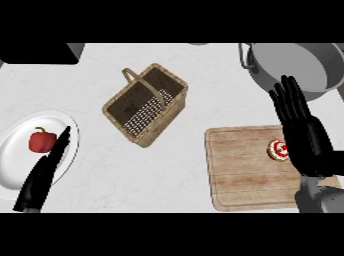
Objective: Pick the cupcake from the cutting board and place it in the basket
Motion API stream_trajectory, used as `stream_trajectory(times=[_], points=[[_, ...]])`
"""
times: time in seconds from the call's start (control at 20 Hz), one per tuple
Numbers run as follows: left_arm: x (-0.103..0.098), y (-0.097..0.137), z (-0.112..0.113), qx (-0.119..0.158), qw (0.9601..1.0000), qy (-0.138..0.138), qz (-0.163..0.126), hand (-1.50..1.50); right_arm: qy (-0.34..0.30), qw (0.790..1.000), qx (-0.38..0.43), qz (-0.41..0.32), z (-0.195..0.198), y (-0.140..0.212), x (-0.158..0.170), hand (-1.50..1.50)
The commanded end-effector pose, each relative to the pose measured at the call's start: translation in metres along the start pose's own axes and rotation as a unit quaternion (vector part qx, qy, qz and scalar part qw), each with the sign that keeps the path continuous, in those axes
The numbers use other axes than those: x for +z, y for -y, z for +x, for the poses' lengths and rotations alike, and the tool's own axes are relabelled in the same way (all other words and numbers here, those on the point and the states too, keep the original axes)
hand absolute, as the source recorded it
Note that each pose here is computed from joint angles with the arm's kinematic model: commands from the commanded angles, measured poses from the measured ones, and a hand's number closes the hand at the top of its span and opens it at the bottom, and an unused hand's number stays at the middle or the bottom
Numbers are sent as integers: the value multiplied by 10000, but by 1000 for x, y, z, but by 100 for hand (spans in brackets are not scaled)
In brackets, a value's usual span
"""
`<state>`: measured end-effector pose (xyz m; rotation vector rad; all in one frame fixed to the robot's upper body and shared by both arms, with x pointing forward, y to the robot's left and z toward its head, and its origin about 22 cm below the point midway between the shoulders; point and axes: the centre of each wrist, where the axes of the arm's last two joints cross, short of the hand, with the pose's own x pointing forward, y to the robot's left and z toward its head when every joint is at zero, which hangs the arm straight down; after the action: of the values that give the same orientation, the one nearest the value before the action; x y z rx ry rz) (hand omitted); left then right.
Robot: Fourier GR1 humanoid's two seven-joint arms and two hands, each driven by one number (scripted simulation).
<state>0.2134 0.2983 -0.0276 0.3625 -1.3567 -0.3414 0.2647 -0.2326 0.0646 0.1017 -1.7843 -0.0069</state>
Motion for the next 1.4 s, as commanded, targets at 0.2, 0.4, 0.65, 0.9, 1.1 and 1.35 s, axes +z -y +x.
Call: stream_trajectory(times=[0.2, 0.4, 0.65, 0.9, 1.1, 1.35], points=[[-16, 27, 59, 1630, 9777, 1110, 720, 0, 297, 9953, 759, 523, 34, 99, 21, 150], [-20, 32, 77, 2165, 9669, 1241, 537, 0, 906, 9622, 1106, 2316, 13, 38, 40, 150], [-14, 24, 87, 2220, 9651, 1277, 537, 0, 501, 9758, 2041, 604, -3, -2, 73, -150], [-14, 31, 75, 2212, 9657, 1221, 600, 0, 3, 9132, 4018, -679, 39, 46, 58, -150], [-12, 26, 76, 2182, 9662, 1195, 679, 0, -659, 8437, 5249, -909, 85, 67, 51, -150], [-9, 26, 81, 2173, 9667, 1230, 563, 0, -1689, 7719, 6128, 130, 134, 59, 56, -150]])
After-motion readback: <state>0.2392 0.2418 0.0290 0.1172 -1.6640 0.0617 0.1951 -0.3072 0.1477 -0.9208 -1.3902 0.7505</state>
